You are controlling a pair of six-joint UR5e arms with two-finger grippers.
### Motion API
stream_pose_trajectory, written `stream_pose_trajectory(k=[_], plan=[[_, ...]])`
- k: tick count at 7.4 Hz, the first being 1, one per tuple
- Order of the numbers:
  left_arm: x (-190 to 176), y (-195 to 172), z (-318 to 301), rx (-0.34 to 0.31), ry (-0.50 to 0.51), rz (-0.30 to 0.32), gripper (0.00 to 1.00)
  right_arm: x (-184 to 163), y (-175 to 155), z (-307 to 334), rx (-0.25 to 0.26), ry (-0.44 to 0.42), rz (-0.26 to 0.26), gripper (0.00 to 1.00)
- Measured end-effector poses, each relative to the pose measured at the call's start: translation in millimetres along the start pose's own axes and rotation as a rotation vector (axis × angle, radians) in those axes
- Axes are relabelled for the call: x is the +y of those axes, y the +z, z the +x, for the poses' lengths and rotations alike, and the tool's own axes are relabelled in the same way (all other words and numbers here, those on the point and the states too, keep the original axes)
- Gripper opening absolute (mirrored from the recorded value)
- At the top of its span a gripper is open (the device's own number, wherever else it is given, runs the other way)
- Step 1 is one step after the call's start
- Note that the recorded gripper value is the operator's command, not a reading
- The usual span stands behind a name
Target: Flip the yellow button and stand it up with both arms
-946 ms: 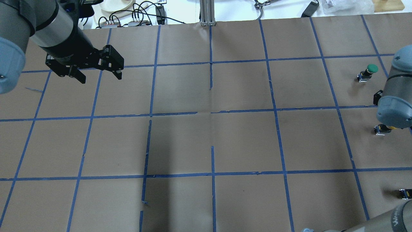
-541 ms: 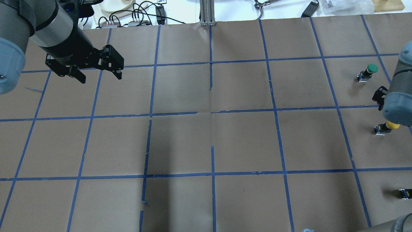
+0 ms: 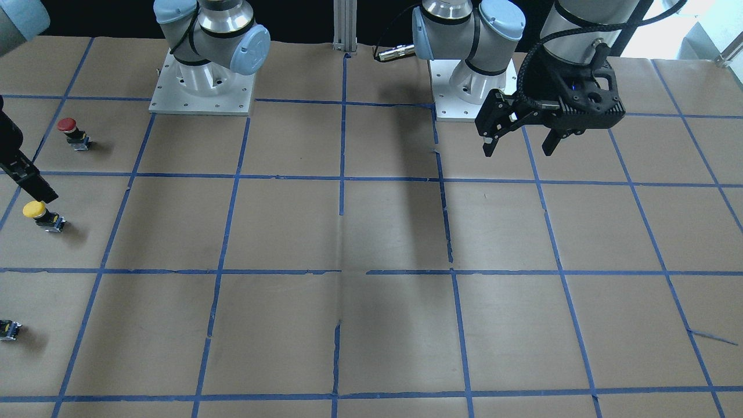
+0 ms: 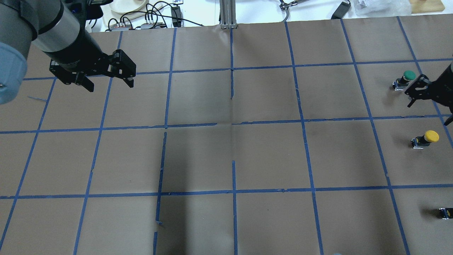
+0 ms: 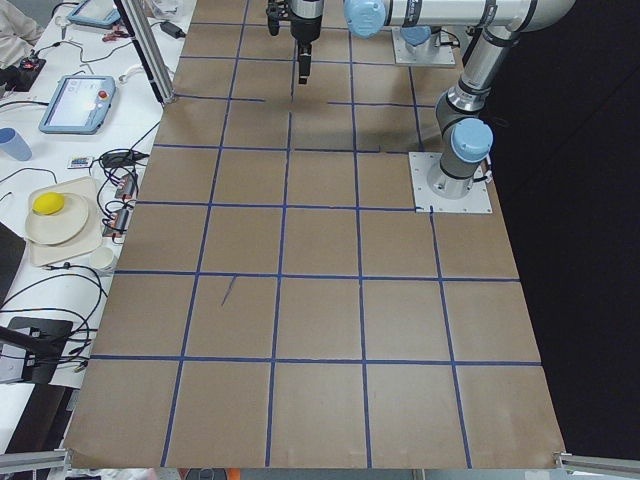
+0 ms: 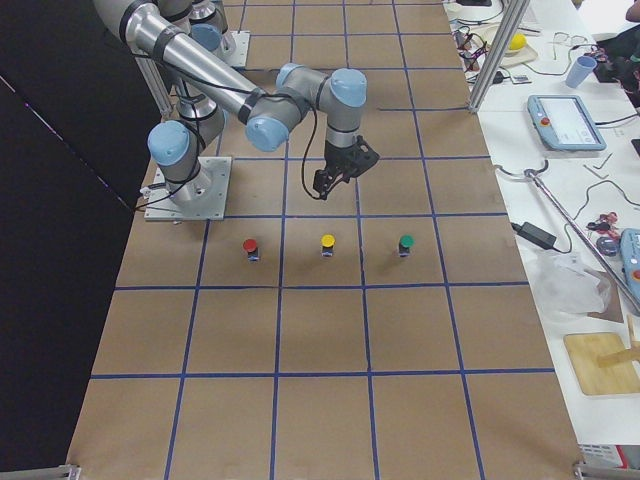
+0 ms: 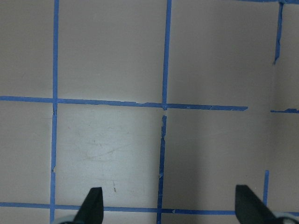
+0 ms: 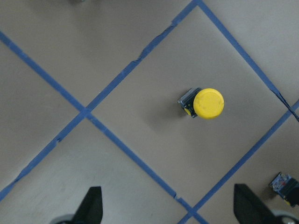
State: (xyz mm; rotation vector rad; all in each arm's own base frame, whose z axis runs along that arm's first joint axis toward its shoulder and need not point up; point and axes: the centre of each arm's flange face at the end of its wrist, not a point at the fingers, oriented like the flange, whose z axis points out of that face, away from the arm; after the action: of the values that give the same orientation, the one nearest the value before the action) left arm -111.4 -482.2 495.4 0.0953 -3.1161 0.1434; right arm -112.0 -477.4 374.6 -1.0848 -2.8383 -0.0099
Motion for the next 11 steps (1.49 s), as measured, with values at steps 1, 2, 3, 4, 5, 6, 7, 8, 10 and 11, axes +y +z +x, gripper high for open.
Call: stream_pose_trajectory(k=[1,2,3,4,5,6,7,8,10,11], plan=[[0,0,0,0.000,0.001,0.000,1.00,20,-26,-20,-0.022,-0.066,-0.034,1.00],[0,0,0,0.000,0.001,0.000,1.00,45,-52,-45,-0.027,-0.145,-0.070,1.00],[0,0,1,0.000,0.001,0.000,1.00,78,-77,-69,-0.023,-0.229,-0.109,1.00],[0,0,1,0.000,0.001,0.000,1.00,117,-101,-90,-0.029,-0.312,-0.135,1.00],[0,0,1,0.000,0.001,0.000,1.00,154,-123,-105,-0.063,-0.381,-0.137,1.00],[0,0,1,0.000,0.001,0.000,1.00,185,-139,-111,-0.092,-0.432,-0.128,1.00],[0,0,1,0.000,0.001,-0.001,1.00,207,-150,-111,-0.106,-0.469,-0.112,1.00],[0,0,1,0.000,0.001,-0.001,1.00,219,-152,-110,-0.110,-0.500,-0.106,1.00],[0,0,2,0.001,0.000,-0.001,1.00,222,-142,-109,-0.111,-0.624,-0.109,1.00],[0,0,2,0.001,0.001,0.000,1.00,220,-140,-108,-0.112,-0.657,-0.107,1.00]])
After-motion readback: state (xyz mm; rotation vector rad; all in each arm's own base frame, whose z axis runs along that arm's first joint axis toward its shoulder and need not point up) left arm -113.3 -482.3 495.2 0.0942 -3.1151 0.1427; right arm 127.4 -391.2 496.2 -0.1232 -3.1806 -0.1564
